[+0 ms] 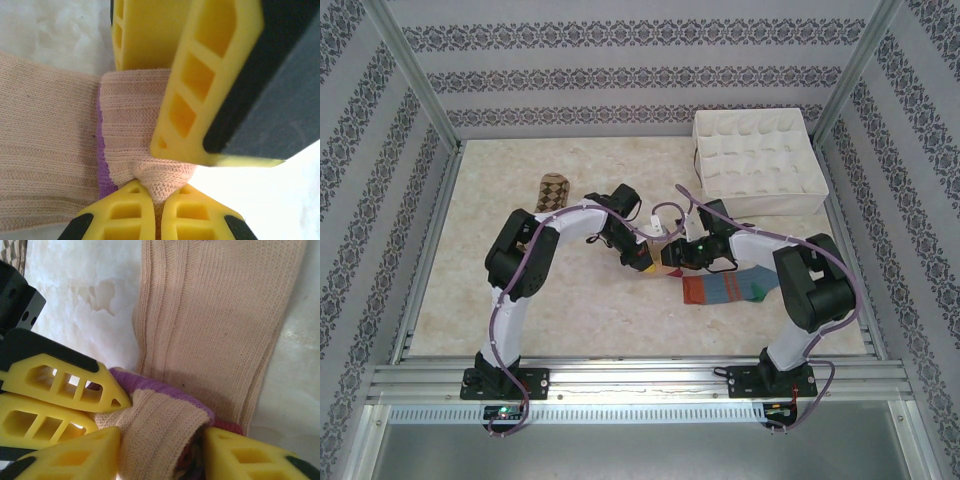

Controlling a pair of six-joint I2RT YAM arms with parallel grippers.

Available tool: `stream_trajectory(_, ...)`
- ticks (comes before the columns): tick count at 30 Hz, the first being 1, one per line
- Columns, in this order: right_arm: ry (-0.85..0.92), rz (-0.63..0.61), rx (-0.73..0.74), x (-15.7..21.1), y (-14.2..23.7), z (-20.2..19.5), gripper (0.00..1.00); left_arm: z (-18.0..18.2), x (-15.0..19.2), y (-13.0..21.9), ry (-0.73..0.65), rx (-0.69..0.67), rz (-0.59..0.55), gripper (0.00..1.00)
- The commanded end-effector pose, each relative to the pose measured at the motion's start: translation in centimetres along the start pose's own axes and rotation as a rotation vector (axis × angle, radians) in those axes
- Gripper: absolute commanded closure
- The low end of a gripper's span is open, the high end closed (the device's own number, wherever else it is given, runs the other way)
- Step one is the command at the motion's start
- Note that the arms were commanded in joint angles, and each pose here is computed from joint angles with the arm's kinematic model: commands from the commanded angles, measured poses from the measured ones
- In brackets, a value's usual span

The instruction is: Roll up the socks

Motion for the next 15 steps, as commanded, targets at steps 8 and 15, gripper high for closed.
stream_trajectory(8,-0.046,0.070,0.134,0.6,-2.0,-1.5,0.86,-0.4,2.4,-0.6,0.074,0.003,0.069,0.86)
stream_trajectory(15,-0.112,0.099,0.240,0.9,-2.2,-2.8,0.92,-2.1,1.7,1.2,-0.141,-0.138,-0.048,0.77)
Point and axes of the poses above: each hand's point on the last joint's axis, 136 mm out from that joint toward the fingers, its own y axis back along the fingers, its own z axis along the line the jaws close on, x = y × z, the point moved 9 cm from there along y, back along the fingers, and after that the axes turned 13 degrees about -y, right-handed, at the moved point
